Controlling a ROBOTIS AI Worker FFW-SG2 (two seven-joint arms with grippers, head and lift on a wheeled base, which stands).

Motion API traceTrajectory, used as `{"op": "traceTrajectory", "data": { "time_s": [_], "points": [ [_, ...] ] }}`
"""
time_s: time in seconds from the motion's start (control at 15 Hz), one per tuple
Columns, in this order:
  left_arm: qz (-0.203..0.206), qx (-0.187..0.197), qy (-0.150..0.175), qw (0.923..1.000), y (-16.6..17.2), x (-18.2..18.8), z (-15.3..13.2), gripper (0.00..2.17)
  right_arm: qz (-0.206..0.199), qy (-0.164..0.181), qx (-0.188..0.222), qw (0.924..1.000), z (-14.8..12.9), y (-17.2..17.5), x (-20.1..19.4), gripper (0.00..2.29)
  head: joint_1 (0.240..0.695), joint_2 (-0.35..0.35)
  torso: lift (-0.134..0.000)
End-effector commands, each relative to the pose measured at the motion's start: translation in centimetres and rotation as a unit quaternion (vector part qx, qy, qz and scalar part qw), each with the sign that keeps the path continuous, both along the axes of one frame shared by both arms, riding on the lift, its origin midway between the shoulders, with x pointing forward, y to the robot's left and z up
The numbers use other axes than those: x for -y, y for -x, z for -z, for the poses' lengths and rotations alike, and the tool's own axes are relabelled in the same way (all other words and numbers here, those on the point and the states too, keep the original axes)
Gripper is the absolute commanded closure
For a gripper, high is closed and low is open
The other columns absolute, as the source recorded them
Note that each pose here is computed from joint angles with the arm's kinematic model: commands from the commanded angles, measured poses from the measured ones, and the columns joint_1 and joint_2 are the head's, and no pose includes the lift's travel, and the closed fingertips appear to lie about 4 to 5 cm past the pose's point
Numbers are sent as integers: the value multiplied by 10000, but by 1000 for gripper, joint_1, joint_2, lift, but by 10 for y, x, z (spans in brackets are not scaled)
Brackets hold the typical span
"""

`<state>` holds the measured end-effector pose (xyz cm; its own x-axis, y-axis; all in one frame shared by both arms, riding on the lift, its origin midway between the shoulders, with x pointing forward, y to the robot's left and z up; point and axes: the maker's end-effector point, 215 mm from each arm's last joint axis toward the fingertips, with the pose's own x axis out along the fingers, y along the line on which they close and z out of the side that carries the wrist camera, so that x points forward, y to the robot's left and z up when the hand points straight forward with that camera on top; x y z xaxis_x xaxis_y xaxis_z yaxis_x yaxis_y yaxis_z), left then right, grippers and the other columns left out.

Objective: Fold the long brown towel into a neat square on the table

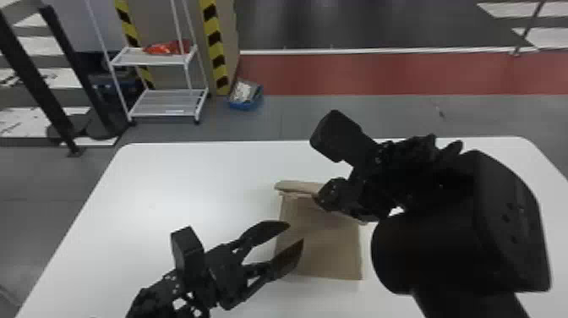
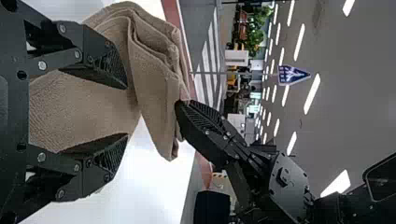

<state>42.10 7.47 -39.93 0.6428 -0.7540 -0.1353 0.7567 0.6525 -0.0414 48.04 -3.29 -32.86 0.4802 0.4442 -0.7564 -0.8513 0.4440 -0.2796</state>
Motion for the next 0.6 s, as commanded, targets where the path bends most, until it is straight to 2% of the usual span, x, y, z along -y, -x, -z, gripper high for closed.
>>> {"op": "traceTrajectory", "data": {
  "time_s": [0.0,0.2,0.53],
  "points": [
    [60,-78,-169,9998,7,4,12,2040,-24,-26,-52,10000,1,2,0,1450,695,52,-124],
    [185,-221,-434,9986,14,11,34,2098,-54,-30,-78,10000,4,7,-2,1450,695,45,-124],
    [260,-343,-518,9977,12,15,51,2098,-99,-44,-83,9999,7,19,-1,1450,695,39,-124]
  ]
}}
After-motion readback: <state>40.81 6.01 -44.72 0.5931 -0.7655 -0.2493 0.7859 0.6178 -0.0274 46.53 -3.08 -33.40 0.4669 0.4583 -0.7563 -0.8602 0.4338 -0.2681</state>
